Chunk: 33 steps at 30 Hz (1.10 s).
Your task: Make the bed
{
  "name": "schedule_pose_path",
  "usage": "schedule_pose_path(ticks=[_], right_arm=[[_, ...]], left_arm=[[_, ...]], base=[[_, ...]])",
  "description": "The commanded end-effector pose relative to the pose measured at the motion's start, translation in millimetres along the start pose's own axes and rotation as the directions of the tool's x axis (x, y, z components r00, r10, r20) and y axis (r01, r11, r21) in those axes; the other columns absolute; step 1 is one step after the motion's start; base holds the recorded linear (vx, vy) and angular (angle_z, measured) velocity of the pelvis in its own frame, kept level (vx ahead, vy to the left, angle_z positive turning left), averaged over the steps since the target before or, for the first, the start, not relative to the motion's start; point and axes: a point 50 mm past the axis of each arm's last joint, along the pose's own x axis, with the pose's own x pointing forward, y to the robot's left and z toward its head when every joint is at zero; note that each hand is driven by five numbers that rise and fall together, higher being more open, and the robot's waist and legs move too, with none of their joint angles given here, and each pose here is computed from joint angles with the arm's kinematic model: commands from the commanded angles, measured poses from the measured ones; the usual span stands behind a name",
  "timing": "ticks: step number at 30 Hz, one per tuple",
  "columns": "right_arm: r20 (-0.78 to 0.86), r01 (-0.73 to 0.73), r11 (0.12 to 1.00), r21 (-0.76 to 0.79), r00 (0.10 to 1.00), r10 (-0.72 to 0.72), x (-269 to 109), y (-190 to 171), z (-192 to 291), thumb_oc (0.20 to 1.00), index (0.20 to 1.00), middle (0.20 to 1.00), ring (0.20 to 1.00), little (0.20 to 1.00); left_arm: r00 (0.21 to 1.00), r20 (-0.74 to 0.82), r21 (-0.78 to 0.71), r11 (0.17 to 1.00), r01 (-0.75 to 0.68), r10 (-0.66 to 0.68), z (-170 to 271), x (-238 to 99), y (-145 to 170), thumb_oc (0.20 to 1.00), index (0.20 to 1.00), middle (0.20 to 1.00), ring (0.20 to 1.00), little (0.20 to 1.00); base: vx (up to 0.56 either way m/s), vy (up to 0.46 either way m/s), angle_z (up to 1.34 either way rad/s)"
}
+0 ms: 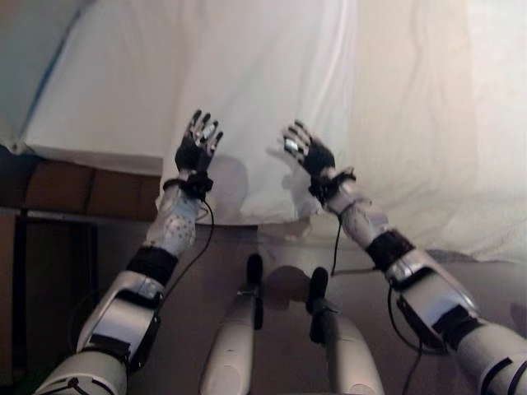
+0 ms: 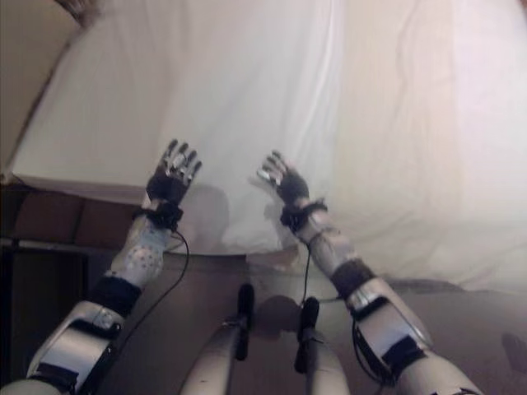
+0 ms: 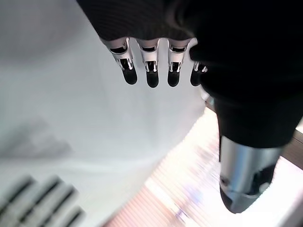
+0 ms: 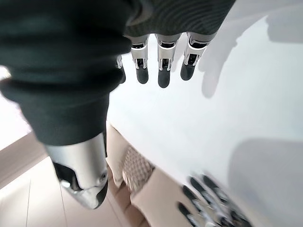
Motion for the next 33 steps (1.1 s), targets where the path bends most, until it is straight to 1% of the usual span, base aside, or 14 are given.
schedule_pose_path(ticks=[1, 6, 7, 9, 10, 12, 13, 16, 21, 22, 24, 28, 30, 33], right_arm=[[0.208, 0.044, 0.999, -0.006, 0.977, -0.042, 13, 7, 53, 1.000, 1.000, 1.000, 1.000, 1.000], [0.215, 0.147, 0.986, -0.083, 0.968, -0.126, 22, -3, 68, 1.000, 1.000, 1.000, 1.000, 1.000], [0.242, 0.253, 0.960, -0.122, 0.945, -0.219, 23, -15, 77, 1.000, 1.000, 1.000, 1.000, 1.000], [0.237, 0.288, 0.952, -0.105, 0.937, -0.257, 24, -19, 77, 1.000, 1.000, 1.000, 1.000, 1.000], [0.199, 0.399, 0.906, -0.142, 0.908, -0.369, 21, -41, 73, 1.000, 1.000, 1.000, 1.000, 1.000], [0.185, 0.428, 0.886, -0.179, 0.899, -0.397, 22, -45, 74, 1.000, 1.000, 1.000, 1.000, 1.000], [0.139, 0.499, 0.807, -0.315, 0.865, -0.481, 17, -64, 68, 1.000, 1.000, 1.000, 1.000, 1.000], [0.116, 0.512, 0.748, -0.422, 0.849, -0.515, 12, -73, 58, 1.000, 1.000, 1.000, 1.000, 1.000], [0.068, 0.471, 0.546, -0.693, 0.797, -0.601, -8, -104, 33, 1.000, 1.000, 1.000, 1.000, 1.000], [0.072, 0.473, 0.546, -0.691, 0.798, -0.599, -7, -103, 35, 1.000, 1.000, 1.000, 1.000, 1.000], [0.032, 0.419, 0.453, -0.787, 0.761, -0.648, -27, -125, 15, 1.000, 1.000, 1.000, 1.000, 1.000], [-0.040, 0.378, 0.396, -0.837, 0.680, -0.733, -61, -156, -11, 1.000, 1.000, 1.000, 1.000, 1.000], [-0.067, 0.354, 0.394, -0.848, 0.667, -0.742, -70, -161, -20, 1.000, 1.000, 1.000, 1.000, 1.000], [-0.146, 0.339, 0.404, -0.850, 0.584, -0.798, -106, -182, -46, 1.000, 1.000, 1.000, 1.000, 1.000]], left_arm=[[0.995, 0.093, 0.025, 0.999, 0.045, -0.047, 30, 21, -20, 1.000, 1.000, 1.000, 1.000, 1.000], [0.995, 0.098, 0.091, 0.995, -0.038, 0.029, 41, 33, -15, 1.000, 1.000, 1.000, 1.000, 1.000], [0.988, 0.123, 0.153, 0.982, -0.107, 0.089, 50, 37, -10, 1.000, 1.000, 1.000, 1.000, 1.000], [0.986, 0.118, 0.159, 0.978, -0.132, 0.114, 48, 38, -9, 1.000, 1.000, 1.000, 1.000, 1.000], [0.976, 0.124, 0.187, 0.962, -0.198, 0.177, 50, 42, -6, 1.000, 1.000, 1.000, 1.000, 1.000], [0.972, 0.119, 0.201, 0.954, -0.222, 0.201, 50, 43, -4, 1.000, 1.000, 1.000, 1.000, 1.000], [0.954, 0.132, 0.207, 0.933, -0.294, 0.271, 51, 44, 1, 1.000, 1.000, 1.000, 1.000, 1.000], [0.942, 0.135, 0.191, 0.925, -0.328, 0.306, 45, 43, 2, 1.000, 1.000, 1.000, 1.000, 1.000], [0.903, 0.161, 0.223, 0.877, -0.426, 0.398, 48, 35, 22, 1.000, 1.000, 1.000, 1.000, 1.000], [0.904, 0.165, 0.222, 0.878, -0.424, 0.395, 50, 36, 21, 1.000, 1.000, 1.000, 1.000, 1.000], [0.883, 0.174, 0.238, 0.852, -0.467, 0.435, 50, 28, 35, 1.000, 1.000, 1.000, 1.000, 1.000], [0.869, 0.176, 0.251, 0.832, -0.494, 0.463, 48, 20, 48, 1.000, 1.000, 1.000, 1.000, 1.000], [0.865, 0.179, 0.250, 0.829, -0.501, 0.468, 48, 18, 52, 1.000, 1.000, 1.000, 1.000, 1.000], [0.849, 0.173, 0.234, 0.816, -0.528, 0.500, 49, 11, 64, 1.000, 1.000, 1.000, 1.000, 1.000]], base=[[0.01, -0.058, 0.57], [0.03, -0.118, 0.16], [0.01, -0.070, 0.19], [0.03, -0.078, 0.17], [0.03, -0.063, 0.17], [0.06, -0.035, 0.15], [0.03, -0.007, 0.09], [0.07, -0.007, 0.06], [0.02, 0.041, 0.05], [0.02, 0.044, -0.01], [0.00, 0.042, -0.02], [0.00, 0.026, -0.02], [0.00, 0.000, 0.00], [-0.01, 0.024, 0.06]])
